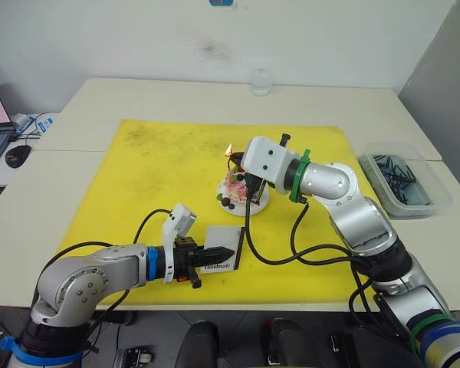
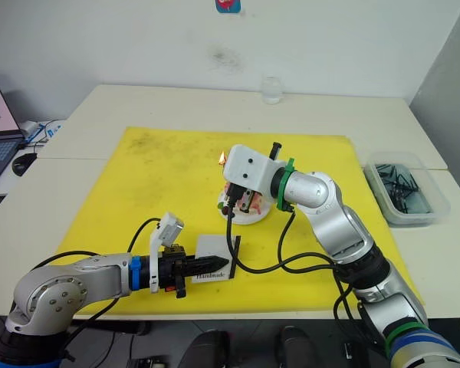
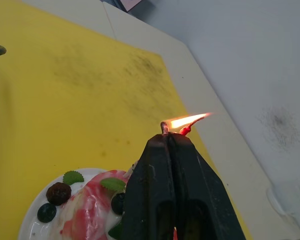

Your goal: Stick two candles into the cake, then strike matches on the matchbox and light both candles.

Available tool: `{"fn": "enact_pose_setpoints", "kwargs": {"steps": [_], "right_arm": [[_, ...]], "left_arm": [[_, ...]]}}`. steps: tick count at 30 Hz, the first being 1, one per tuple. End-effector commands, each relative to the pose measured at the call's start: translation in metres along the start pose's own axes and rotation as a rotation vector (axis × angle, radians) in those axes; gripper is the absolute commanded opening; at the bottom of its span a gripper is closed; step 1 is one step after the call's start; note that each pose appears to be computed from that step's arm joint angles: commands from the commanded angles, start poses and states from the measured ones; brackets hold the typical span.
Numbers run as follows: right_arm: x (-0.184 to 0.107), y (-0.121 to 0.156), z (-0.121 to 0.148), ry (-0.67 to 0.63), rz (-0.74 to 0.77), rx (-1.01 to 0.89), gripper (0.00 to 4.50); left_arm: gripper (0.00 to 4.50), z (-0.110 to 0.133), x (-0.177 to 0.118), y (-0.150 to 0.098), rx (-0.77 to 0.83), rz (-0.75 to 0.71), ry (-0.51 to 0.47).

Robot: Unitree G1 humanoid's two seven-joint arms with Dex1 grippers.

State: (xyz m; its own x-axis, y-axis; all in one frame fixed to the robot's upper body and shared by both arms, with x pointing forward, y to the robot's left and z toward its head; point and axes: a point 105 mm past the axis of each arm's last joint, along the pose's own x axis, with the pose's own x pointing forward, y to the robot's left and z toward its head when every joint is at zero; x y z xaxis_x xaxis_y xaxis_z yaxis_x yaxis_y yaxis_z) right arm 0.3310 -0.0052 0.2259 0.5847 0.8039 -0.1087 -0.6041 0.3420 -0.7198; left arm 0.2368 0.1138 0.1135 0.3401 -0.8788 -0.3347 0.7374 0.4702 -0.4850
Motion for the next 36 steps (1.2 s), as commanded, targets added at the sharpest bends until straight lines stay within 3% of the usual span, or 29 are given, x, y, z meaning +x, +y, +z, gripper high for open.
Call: {"fn": "enact_pose_setpoints", "kwargs": {"steps": [1,23,36], "right_arm": [[-0.004,-0.010,0.012,-0.036,-0.041,-0.013,0.02],[-0.007,-0.005,0.014,-0.042,-0.033,0.015,0.02],[-0.035,0.009,0.019,-0.052,0.017,0.049,0.02]], "left_arm": [[0.00,0.004,0.001,-0.007,0.026,-0.030,-0.016],[0.00,0.006,0.001,-0.005,0.028,-0.022,-0.018],[0.00,0.010,0.002,-0.001,0.029,-0.027,-0.025]]}}
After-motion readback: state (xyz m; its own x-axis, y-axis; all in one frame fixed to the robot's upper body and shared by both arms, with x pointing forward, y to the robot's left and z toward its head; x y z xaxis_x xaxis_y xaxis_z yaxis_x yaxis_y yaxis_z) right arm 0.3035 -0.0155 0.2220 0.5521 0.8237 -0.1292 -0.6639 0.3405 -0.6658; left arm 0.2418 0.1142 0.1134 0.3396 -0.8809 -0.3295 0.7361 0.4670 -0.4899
